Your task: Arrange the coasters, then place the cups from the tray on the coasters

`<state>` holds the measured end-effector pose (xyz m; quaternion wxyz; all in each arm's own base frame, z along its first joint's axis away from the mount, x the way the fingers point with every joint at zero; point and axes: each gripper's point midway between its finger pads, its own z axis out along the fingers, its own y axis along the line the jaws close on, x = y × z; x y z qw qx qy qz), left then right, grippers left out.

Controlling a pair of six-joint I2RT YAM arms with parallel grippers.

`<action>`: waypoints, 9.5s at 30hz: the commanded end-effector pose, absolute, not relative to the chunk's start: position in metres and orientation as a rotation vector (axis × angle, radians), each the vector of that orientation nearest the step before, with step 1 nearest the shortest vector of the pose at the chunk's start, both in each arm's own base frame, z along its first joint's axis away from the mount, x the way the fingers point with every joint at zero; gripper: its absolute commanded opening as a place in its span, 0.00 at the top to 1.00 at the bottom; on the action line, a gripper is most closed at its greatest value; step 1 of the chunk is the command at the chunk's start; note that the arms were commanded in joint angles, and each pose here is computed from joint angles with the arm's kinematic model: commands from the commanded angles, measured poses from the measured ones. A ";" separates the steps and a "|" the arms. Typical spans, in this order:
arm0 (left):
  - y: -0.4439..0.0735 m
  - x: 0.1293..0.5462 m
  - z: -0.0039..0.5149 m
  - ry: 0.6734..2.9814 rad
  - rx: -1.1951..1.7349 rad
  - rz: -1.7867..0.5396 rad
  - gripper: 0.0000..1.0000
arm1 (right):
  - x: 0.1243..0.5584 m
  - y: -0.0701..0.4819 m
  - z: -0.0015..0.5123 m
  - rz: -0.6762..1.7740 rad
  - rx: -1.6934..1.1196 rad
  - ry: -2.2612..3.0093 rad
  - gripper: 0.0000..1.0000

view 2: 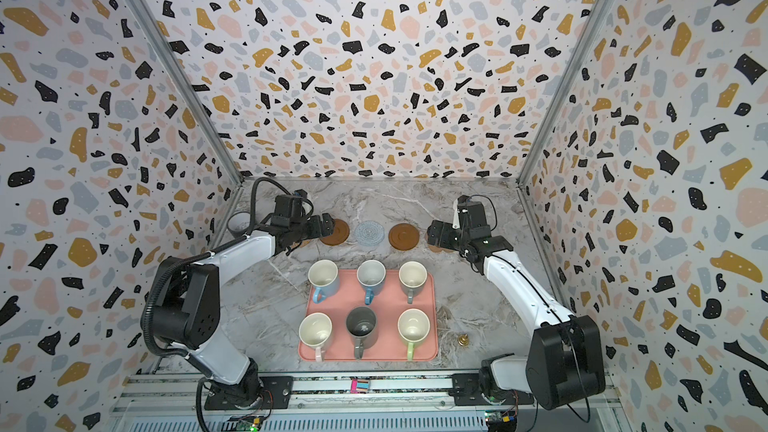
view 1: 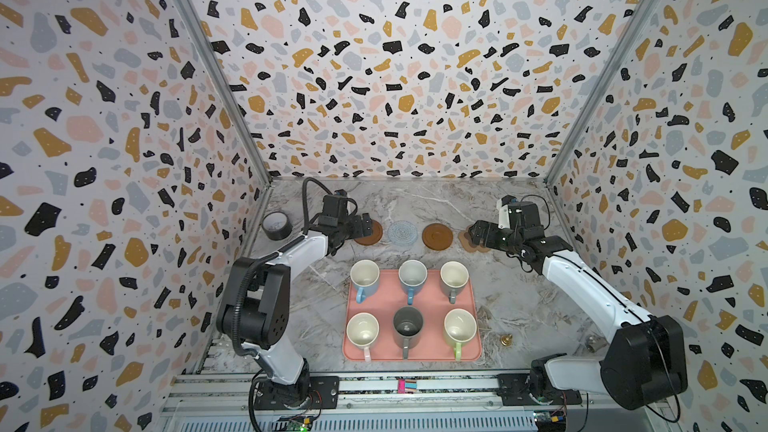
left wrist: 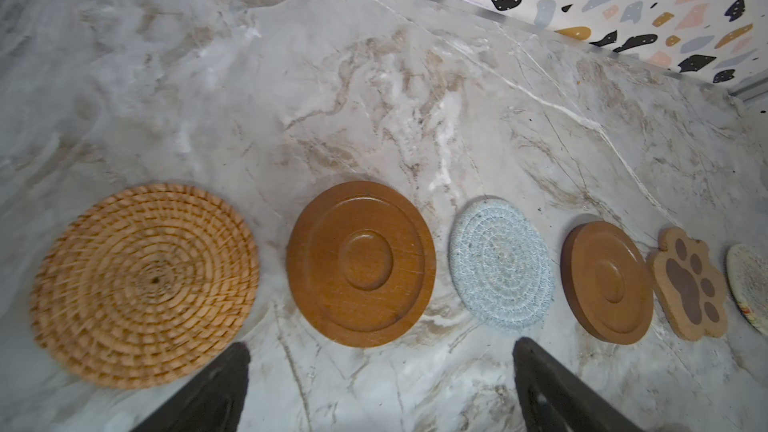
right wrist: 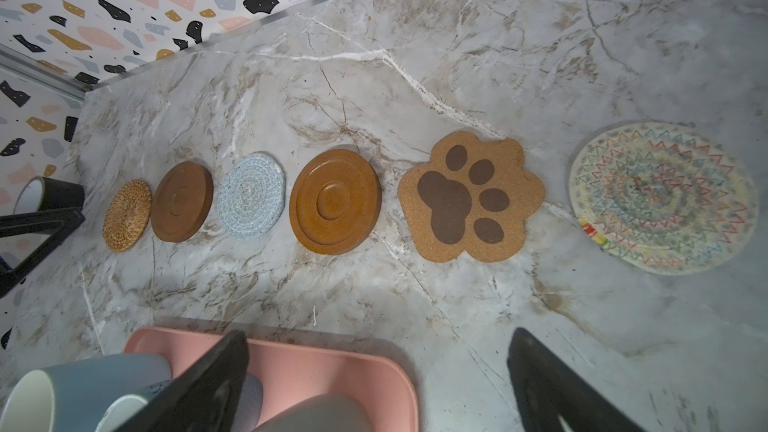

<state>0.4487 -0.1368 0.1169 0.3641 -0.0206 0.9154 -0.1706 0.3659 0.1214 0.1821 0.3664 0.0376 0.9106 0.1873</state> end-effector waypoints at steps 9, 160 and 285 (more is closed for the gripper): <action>-0.179 0.479 0.112 2.344 -0.048 -0.546 0.00 | 0.375 0.133 0.195 0.522 0.012 2.300 0.01; -0.198 0.614 0.097 2.304 -0.251 -0.523 0.00 | 0.508 0.243 0.127 0.691 -0.386 2.448 0.01; -0.176 0.547 0.175 2.177 -0.325 -0.424 0.01 | 0.503 0.385 0.005 1.244 -0.702 2.493 0.01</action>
